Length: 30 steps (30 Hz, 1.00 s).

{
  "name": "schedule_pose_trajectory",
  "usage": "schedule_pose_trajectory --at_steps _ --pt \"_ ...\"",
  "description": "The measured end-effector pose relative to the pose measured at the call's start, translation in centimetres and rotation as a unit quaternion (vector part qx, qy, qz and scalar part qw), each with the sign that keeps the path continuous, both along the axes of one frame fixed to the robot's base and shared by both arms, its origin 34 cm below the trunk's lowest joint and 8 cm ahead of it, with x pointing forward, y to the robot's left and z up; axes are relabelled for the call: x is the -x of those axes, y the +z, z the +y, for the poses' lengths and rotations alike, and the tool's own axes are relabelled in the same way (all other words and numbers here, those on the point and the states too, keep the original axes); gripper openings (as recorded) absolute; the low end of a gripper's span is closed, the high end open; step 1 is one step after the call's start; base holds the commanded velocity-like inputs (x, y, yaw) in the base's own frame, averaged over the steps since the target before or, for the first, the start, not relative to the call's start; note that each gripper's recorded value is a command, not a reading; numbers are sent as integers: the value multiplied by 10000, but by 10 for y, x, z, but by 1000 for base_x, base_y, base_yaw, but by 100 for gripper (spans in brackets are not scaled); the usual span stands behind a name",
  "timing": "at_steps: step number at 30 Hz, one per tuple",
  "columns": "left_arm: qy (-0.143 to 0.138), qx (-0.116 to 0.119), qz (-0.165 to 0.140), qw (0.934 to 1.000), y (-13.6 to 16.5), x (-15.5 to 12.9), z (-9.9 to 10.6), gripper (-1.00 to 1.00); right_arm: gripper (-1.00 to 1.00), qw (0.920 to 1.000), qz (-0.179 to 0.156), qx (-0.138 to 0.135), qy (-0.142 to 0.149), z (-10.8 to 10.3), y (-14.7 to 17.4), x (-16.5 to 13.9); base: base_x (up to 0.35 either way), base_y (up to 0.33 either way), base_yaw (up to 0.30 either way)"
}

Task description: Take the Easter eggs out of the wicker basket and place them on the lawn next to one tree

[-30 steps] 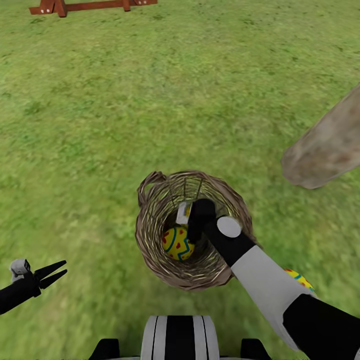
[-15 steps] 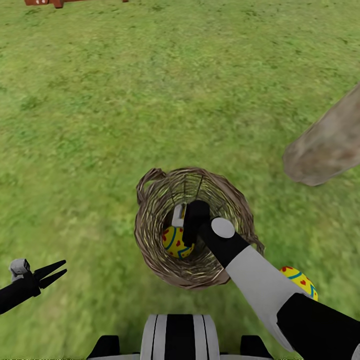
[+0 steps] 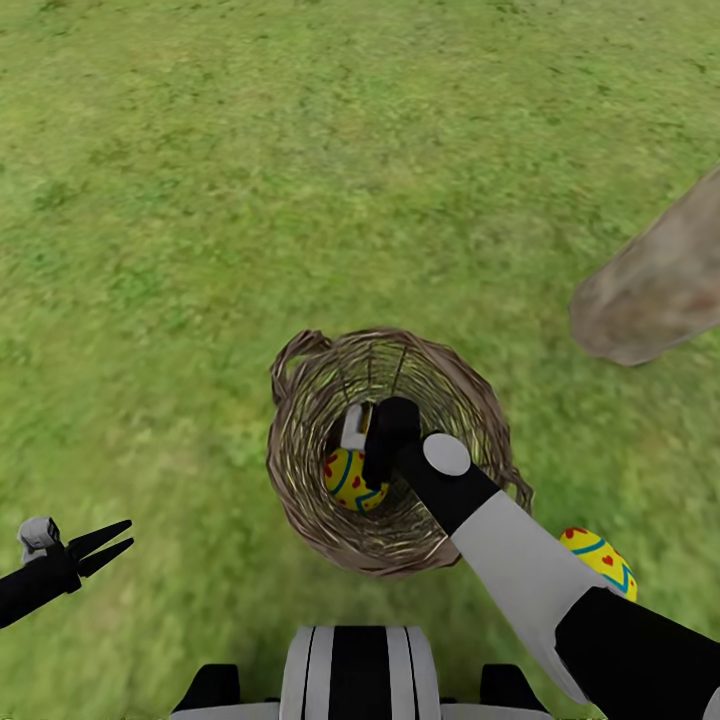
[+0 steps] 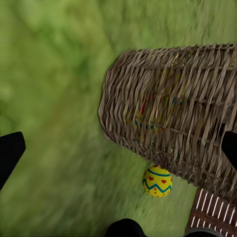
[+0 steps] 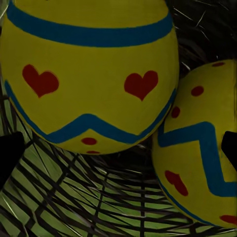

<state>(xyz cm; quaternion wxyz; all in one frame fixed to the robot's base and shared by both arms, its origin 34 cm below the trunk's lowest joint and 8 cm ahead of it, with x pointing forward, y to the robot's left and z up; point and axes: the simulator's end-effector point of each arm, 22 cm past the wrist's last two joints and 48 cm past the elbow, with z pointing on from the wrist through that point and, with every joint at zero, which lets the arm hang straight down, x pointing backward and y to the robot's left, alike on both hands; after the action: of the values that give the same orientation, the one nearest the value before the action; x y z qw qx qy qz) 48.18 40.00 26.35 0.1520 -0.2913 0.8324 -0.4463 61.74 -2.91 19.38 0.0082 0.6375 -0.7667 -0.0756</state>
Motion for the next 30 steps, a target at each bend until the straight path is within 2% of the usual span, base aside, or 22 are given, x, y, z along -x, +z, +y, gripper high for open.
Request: schedule_pose_trajectory --at_steps 7,26,30 --pt "5 5 64 10000 -5 3 0 100 100 9999 -72 -99 -8 6 2 -4 0 0 0" --pt "18 -24 171 9998 -14 9 3 100 100 9999 40 -158 1 9 -10 4 37 9 0" --pt "21 -24 205 9998 -17 11 3 100 100 9996 -95 -281 -13 15 -2 -4 0 0 0"
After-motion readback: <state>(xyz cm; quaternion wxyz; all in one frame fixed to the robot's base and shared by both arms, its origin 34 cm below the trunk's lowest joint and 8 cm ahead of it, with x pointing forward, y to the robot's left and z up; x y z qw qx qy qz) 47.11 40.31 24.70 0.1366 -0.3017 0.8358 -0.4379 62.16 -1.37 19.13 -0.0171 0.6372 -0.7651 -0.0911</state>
